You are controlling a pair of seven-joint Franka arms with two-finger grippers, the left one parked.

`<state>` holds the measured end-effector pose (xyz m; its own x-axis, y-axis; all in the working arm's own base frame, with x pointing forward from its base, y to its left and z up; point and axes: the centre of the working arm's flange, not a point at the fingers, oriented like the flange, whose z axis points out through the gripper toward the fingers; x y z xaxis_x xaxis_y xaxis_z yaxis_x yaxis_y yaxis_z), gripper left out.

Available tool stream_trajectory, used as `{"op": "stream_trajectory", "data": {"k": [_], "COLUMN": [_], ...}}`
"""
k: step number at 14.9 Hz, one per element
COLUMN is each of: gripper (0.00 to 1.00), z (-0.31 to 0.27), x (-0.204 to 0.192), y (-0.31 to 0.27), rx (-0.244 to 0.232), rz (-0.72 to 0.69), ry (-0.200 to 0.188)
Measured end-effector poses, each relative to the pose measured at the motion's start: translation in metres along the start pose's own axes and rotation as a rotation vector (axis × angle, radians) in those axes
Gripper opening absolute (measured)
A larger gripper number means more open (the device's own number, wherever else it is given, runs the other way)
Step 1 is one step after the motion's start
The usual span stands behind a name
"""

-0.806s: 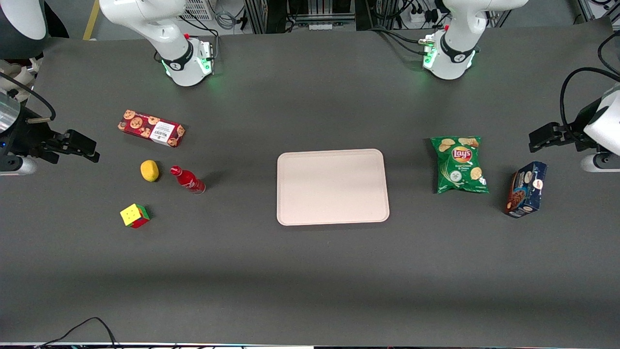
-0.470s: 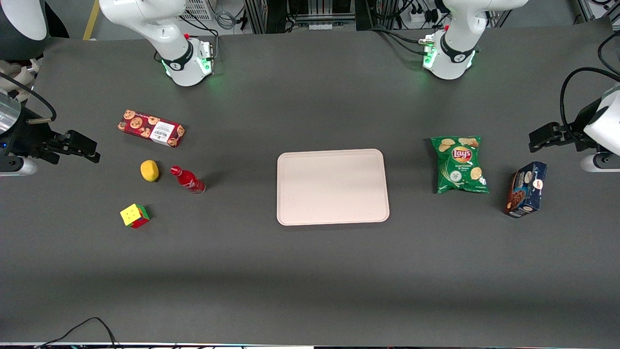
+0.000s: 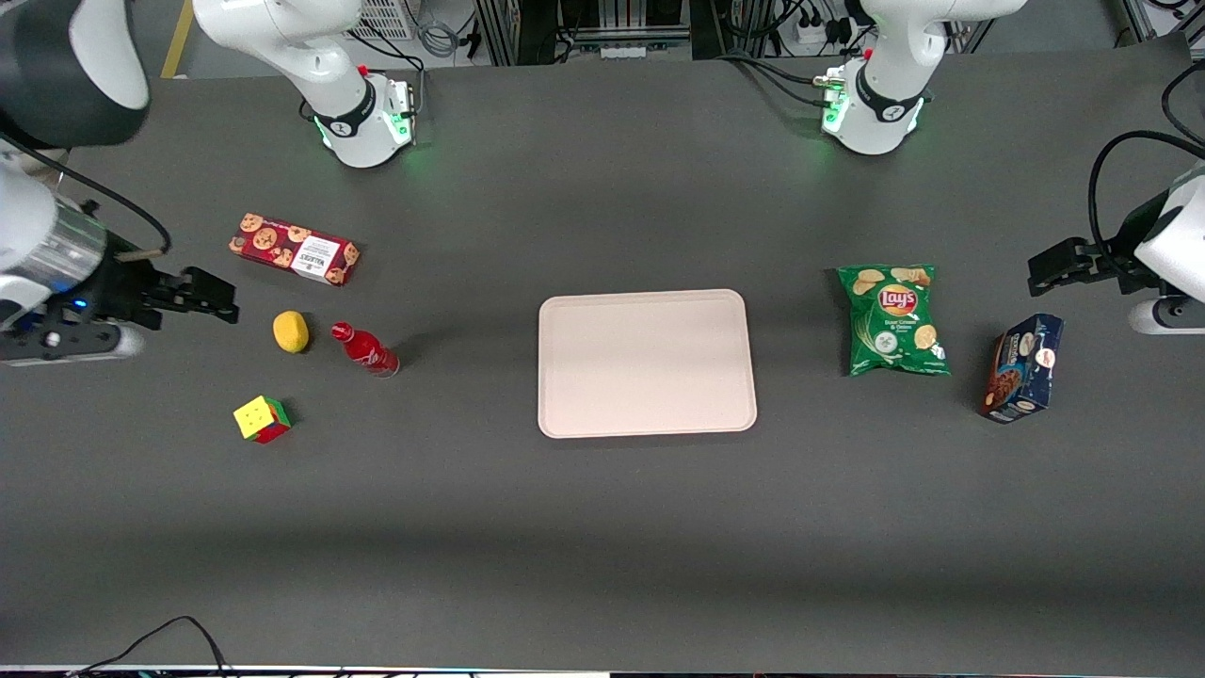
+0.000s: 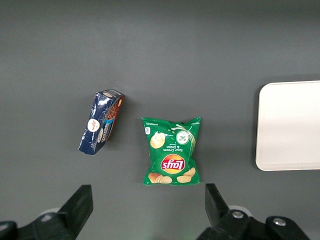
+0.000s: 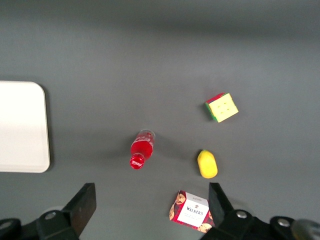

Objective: Place coke bottle on tray
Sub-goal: 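Move the right gripper down over the red Coca-Cola bottle, then close the right gripper on the red bottle and lift it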

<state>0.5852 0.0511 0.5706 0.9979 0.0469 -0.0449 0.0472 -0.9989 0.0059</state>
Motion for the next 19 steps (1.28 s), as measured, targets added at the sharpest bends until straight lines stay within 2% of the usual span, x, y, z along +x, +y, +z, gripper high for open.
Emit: {"op": "stream_trajectory", "data": {"k": [2,5,10,19], "gripper": [1.00,1.00,1.00,1.00], "z": [0.030,0.087,0.165,0.225], "x": [0.003,-0.005,-0.040,-0.064], "y": [-0.008,-0.020,-0.037,-0.039], "rx": [-0.001,0.002,0.003,0.005], "rz": [-0.014,-0.035,-0.071,-0.079], "ry": [-0.026,-0.011,0.001,0.027]}}
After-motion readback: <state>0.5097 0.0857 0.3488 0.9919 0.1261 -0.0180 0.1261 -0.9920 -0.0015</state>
